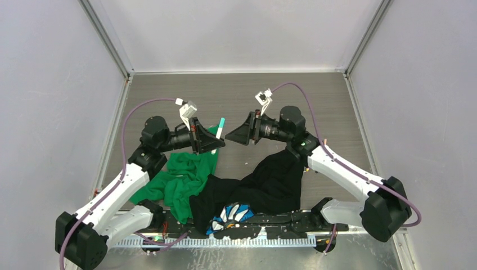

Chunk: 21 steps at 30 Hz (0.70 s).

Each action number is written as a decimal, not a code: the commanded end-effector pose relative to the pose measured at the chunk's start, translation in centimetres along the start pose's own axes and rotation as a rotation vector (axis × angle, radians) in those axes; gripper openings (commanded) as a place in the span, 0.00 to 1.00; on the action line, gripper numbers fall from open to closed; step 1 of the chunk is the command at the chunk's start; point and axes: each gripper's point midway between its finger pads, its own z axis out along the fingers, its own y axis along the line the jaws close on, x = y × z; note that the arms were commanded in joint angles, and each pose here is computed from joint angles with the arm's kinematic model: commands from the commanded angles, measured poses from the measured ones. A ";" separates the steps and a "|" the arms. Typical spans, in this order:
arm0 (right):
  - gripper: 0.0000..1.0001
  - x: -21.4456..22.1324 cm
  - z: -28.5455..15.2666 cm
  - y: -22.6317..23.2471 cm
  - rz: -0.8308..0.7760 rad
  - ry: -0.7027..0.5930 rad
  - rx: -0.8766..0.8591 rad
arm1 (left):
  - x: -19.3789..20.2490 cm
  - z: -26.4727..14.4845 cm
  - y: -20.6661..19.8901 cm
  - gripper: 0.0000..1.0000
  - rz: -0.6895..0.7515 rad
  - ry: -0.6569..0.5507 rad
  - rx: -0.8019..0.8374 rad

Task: Insert the pens into the pen caps
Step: Insert the pen cap onto the pen, then press the pen cap onto the pen.

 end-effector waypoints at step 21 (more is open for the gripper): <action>0.76 -7.2 -2.1 5.0 -0.265 -0.094 -0.206 | -0.4 -0.2 -2.1 0.00 0.121 0.050 0.071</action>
